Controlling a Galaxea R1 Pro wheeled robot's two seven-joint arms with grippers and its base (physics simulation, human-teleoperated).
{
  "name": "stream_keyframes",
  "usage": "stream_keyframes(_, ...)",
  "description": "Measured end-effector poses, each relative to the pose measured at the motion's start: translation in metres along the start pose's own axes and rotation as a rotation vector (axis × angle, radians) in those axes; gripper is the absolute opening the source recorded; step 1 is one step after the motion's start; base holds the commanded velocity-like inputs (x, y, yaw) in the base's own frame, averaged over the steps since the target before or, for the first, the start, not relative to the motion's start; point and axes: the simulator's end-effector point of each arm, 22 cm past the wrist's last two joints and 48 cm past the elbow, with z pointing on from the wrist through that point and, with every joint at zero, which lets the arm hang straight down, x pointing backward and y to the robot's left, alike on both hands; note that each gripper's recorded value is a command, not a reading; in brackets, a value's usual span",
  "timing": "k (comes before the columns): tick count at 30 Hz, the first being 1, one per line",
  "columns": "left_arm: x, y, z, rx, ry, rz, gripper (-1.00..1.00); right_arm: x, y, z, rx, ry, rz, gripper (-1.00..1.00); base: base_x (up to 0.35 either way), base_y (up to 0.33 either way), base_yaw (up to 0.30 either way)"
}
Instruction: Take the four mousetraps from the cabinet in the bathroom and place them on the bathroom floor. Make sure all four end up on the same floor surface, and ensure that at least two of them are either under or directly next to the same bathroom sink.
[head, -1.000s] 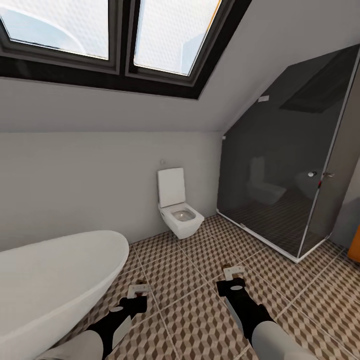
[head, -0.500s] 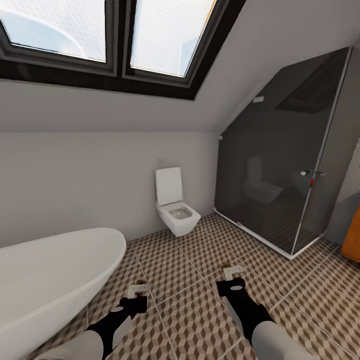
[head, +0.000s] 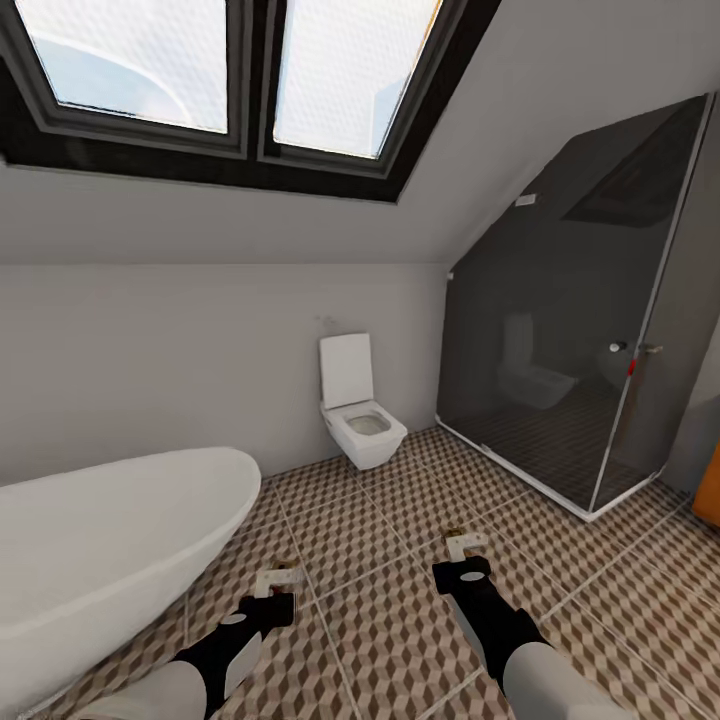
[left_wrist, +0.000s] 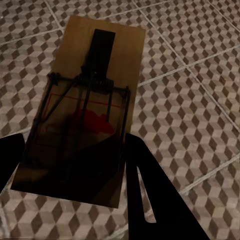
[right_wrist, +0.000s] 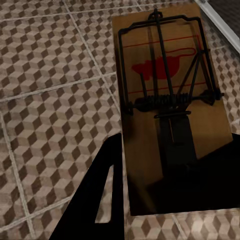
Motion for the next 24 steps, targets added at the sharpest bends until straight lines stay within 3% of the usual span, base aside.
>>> stream_keyframes(7, -0.001, 0.023, -0.001, -0.030, -0.001, -0.012, -1.00, 0.005, 0.003, 0.000, -0.005, 0.010, -0.003, -1.00, 0.000, 0.000, 0.267)
stream_keyframes(12, 0.010, 0.061, -0.004, -0.079, 0.018, -0.113, -1.00, 0.041, 0.015, 0.000, -0.029, 0.082, -0.019, -1.00, 0.000, 0.000, 0.269)
stream_keyframes(13, 0.019, 0.075, -0.006, -0.102, 0.029, -0.149, -1.00, 0.062, 0.022, 0.000, -0.043, 0.122, -0.026, -1.00, 0.000, 0.000, 0.269)
stream_keyframes(15, 0.033, 0.097, -0.010, -0.138, 0.031, -0.177, -1.00, 0.091, 0.031, -0.003, -0.062, 0.179, -0.038, -1.00, 0.000, 0.000, 0.269)
stream_keyframes(19, 0.040, 0.112, -0.013, -0.162, 0.027, -0.180, -1.00, 0.110, 0.037, -0.006, -0.076, 0.220, -0.042, -1.00, 0.000, 0.000, 0.270)
stream_keyframes(24, 0.043, 0.119, -0.015, -0.173, 0.025, -0.178, -1.00, 0.163, 0.054, -0.018, -0.116, 0.316, -0.048, -1.00, 0.000, 0.000, 0.270)
